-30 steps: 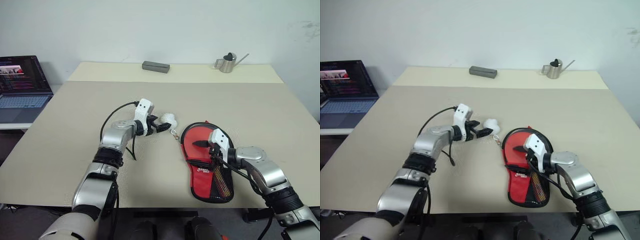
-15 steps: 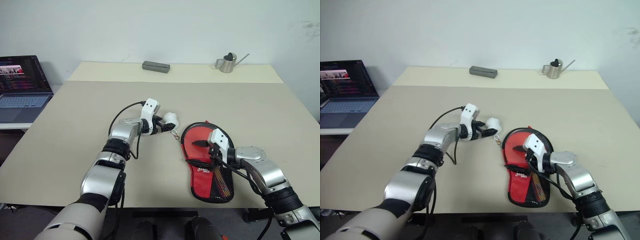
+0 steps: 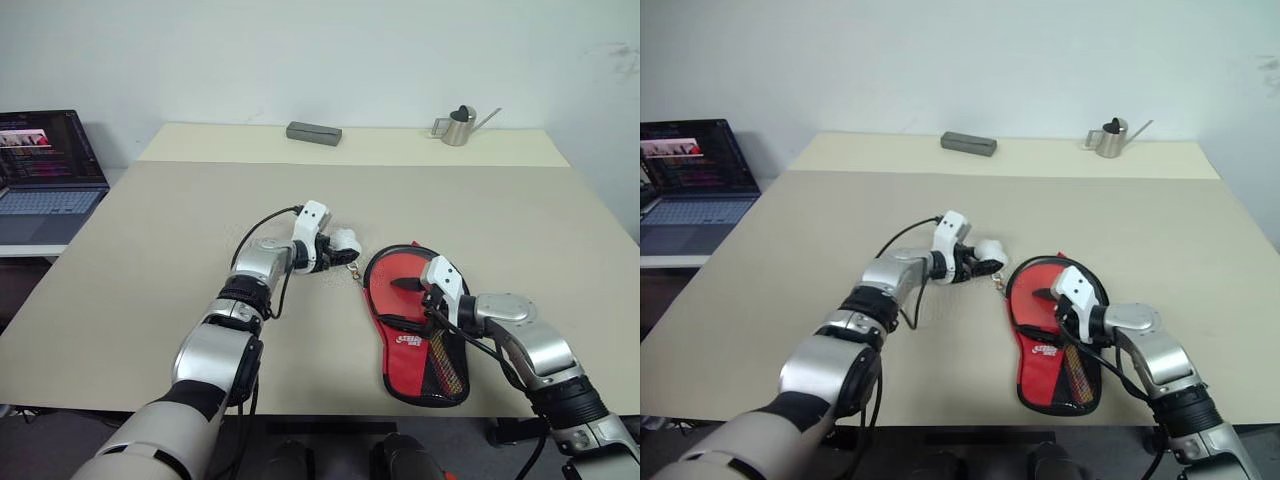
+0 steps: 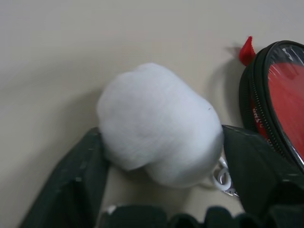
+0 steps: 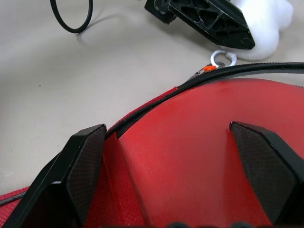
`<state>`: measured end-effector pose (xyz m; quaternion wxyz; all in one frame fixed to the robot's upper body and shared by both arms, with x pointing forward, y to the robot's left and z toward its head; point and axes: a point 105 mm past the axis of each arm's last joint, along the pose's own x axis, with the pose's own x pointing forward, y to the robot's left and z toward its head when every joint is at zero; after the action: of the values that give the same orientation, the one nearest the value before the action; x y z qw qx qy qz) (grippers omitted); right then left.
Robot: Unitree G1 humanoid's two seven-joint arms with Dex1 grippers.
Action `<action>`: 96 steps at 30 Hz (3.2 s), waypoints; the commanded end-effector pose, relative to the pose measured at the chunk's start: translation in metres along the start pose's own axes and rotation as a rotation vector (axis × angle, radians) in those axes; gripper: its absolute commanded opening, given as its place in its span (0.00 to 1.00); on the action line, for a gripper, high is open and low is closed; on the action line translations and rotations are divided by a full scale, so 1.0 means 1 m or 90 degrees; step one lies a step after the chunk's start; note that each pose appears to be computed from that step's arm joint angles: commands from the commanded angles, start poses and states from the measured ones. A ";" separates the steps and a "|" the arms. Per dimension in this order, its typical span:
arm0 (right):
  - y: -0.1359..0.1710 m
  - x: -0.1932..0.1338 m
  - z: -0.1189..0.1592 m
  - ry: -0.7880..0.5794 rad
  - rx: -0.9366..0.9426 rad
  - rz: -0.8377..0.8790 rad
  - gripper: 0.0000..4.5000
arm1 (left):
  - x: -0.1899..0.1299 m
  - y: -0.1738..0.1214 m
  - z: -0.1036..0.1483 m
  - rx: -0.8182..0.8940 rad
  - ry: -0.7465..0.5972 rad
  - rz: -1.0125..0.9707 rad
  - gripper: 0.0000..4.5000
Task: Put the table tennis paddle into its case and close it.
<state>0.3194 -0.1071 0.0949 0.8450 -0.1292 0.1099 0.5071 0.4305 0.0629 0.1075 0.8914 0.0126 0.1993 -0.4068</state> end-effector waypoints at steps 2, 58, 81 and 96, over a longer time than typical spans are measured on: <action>-0.003 -0.005 0.000 0.004 0.000 -0.013 1.00 | 0.003 -0.005 0.010 0.006 -0.021 -0.009 0.39; 0.005 -0.003 -0.065 0.129 0.096 -0.025 1.00 | 0.012 -0.020 0.074 0.290 -0.016 0.012 0.02; 0.027 -0.017 -0.068 0.127 0.138 -0.054 1.00 | 0.046 -0.054 0.086 0.419 -0.046 0.074 0.02; 0.046 -0.009 -0.062 0.115 0.156 -0.056 1.00 | 0.056 -0.070 0.094 0.506 -0.054 0.104 0.02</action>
<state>0.2924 -0.1199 0.0793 0.8876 -0.1006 0.1451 0.4255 0.4441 -0.0289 0.1531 0.8575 0.3406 0.0397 -0.3836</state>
